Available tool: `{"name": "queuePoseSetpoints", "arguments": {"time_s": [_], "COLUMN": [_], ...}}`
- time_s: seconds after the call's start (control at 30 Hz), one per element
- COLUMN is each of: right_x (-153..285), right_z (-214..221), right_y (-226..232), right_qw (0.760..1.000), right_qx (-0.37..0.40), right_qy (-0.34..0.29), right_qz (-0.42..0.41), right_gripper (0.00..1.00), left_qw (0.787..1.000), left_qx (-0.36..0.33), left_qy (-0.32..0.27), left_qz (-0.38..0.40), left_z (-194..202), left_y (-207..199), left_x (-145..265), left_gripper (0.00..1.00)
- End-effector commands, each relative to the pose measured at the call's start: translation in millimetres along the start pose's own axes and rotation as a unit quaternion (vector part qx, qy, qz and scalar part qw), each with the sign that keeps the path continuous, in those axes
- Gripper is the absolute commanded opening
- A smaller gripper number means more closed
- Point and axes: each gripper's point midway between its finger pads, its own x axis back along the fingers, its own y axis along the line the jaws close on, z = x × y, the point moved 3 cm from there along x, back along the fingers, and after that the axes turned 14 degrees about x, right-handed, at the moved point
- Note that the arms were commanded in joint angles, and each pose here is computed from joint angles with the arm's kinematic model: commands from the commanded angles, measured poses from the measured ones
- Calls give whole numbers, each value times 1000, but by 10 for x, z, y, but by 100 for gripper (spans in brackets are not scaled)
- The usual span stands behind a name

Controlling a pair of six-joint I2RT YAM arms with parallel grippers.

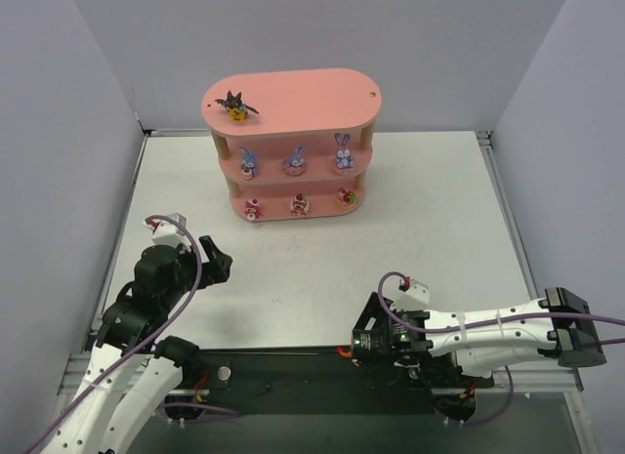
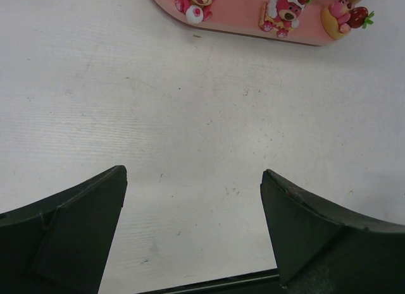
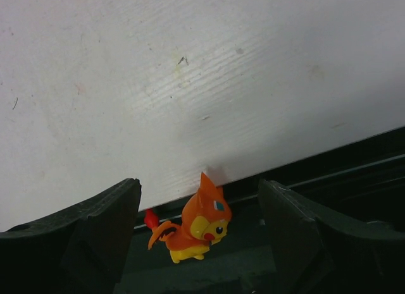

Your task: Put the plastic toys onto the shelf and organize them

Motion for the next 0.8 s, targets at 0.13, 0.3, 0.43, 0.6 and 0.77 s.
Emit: {"name": "queuePoseSetpoints", "arguments": {"time_s": [0.13, 0.3, 0.43, 0.6, 0.77], "right_x": [153, 102, 42, -73, -157], "right_z": [-70, 18, 140, 371, 512], "right_y": [414, 392, 361, 272, 293], "right_qw": [940, 935, 934, 930, 927], "right_qx": [-339, -346, -344, -343, -345], "right_qy": [34, 47, 64, 98, 114], "right_qz": [34, 52, 70, 89, 92], "right_gripper": [75, 73, 69, 63, 60], "left_qw": [999, 999, 999, 999, 999], "left_qx": [12, 13, 13, 14, 15], "left_qy": [-40, -41, -40, -43, -44], "left_qz": [-3, -8, -8, -8, -6], "left_z": [-126, -130, -128, -133, -135], "left_y": [-6, 3, 1, 7, 5], "left_x": [28, 25, 20, 30, 35], "left_gripper": [97, 97, 97, 97, 97]}}
